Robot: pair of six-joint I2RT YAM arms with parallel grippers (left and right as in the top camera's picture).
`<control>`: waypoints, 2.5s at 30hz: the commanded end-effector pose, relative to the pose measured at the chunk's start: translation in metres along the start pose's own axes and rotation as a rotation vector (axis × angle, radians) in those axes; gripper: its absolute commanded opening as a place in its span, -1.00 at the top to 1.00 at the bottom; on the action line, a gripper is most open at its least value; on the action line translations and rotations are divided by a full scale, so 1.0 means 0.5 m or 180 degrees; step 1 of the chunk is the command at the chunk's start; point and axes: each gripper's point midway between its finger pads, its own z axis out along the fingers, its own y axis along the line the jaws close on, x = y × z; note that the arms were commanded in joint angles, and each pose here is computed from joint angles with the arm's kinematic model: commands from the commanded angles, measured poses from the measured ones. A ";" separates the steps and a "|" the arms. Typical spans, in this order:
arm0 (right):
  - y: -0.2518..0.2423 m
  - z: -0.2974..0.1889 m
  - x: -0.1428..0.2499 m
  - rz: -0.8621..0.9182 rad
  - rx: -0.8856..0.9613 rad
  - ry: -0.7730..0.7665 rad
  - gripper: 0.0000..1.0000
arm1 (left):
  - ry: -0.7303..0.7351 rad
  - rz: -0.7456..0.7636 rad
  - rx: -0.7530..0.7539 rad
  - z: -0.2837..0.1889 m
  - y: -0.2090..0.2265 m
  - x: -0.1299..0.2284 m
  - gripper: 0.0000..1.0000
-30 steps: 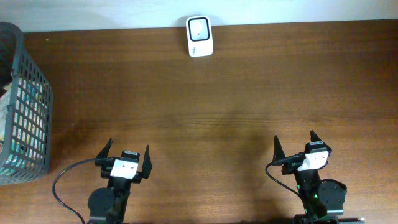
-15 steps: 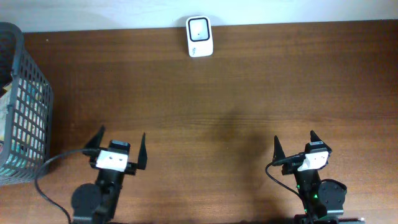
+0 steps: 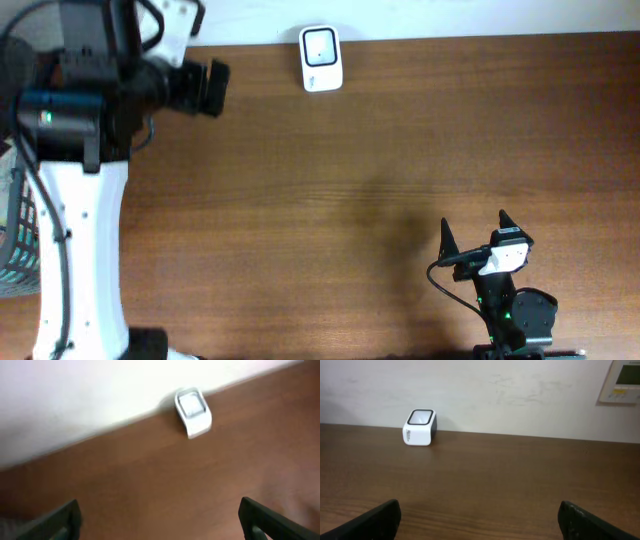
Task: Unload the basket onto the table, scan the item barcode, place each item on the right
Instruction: 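Pick a yellow snack bag from the basket with the left gripper, place it center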
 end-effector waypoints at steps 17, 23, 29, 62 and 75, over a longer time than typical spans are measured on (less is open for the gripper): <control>-0.001 0.000 0.006 0.0016 0.0001 0.0012 -0.97 | 0.0590 -0.2137 -0.2271 -0.066 0.768 0.433 -1.00; -0.001 0.000 0.006 0.0016 0.0001 0.0012 -0.97 | 0.0951 -0.1790 -0.0992 0.166 0.782 0.644 -0.99; -0.001 0.000 0.006 0.0016 0.0001 0.0012 -0.98 | 0.1148 -0.1914 -0.0819 0.268 0.782 0.757 -0.86; -0.001 0.000 0.006 0.0016 0.0001 0.0013 -0.97 | 0.1530 0.0753 0.2886 0.361 -0.341 0.341 1.00; -0.001 0.000 0.006 0.0016 0.0001 0.0013 -0.97 | -0.0193 -0.0656 -0.0895 0.040 0.246 -0.058 -0.98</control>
